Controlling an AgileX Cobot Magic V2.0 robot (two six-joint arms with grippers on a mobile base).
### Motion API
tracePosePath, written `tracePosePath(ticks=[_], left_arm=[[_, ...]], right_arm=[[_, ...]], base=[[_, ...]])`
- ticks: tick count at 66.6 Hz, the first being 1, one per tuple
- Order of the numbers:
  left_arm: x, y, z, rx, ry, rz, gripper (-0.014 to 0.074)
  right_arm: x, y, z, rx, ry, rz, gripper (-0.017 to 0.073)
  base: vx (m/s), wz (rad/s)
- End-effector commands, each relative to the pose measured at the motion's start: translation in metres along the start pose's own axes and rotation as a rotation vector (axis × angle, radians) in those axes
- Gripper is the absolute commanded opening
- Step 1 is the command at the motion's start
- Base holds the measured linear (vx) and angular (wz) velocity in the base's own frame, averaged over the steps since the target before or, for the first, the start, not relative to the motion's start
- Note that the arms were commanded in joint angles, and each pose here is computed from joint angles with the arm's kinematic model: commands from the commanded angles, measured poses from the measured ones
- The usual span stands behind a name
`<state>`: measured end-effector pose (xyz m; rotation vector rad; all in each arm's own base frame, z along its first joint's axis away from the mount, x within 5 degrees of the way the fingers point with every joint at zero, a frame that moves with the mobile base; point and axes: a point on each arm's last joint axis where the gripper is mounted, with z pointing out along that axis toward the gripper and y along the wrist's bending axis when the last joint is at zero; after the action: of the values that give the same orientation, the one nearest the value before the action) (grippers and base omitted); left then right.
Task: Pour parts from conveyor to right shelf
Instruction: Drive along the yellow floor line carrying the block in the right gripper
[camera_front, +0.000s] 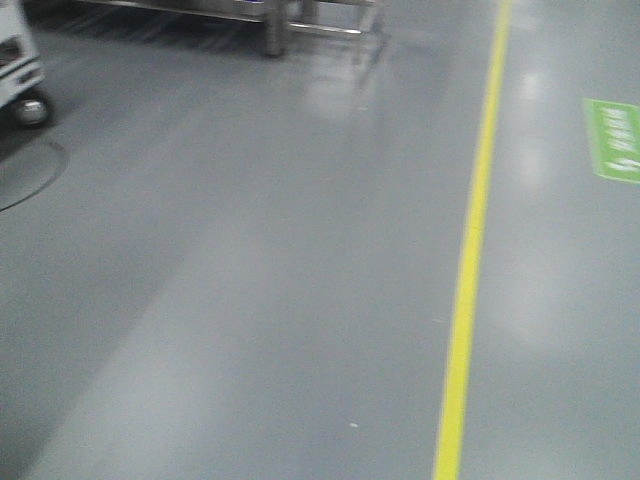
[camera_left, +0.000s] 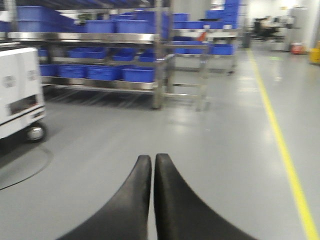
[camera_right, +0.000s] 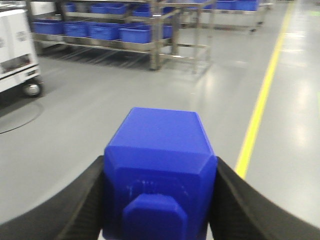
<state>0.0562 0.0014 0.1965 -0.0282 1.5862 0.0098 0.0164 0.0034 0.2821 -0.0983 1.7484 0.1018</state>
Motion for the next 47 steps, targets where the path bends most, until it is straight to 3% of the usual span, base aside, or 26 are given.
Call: tracePosePath(ticks=[1, 27, 47], left_arm=[[-0.0134, -0.0008, -0.0018, 0.012, -0.096, -0.014, -0.0006], [-0.0134, -0.0008, -0.0018, 0.012, -0.096, -0.014, -0.0006], [-0.0134, -0.0008, -0.0018, 0.012, -0.096, -0.014, -0.0006]], right_arm=[[-0.014, -0.0003, -0.0022, 0.008, -0.086, -0.006, -0.0005], [-0.014, -0.0003, -0.0022, 0.008, -0.086, -0.005, -0.0005], [-0.014, -0.0003, -0.0022, 0.008, -0.086, -0.005, -0.0005]], base=[[-0.13, -0.92], [-0.11, -0.8], [-0.06, -0.24]])
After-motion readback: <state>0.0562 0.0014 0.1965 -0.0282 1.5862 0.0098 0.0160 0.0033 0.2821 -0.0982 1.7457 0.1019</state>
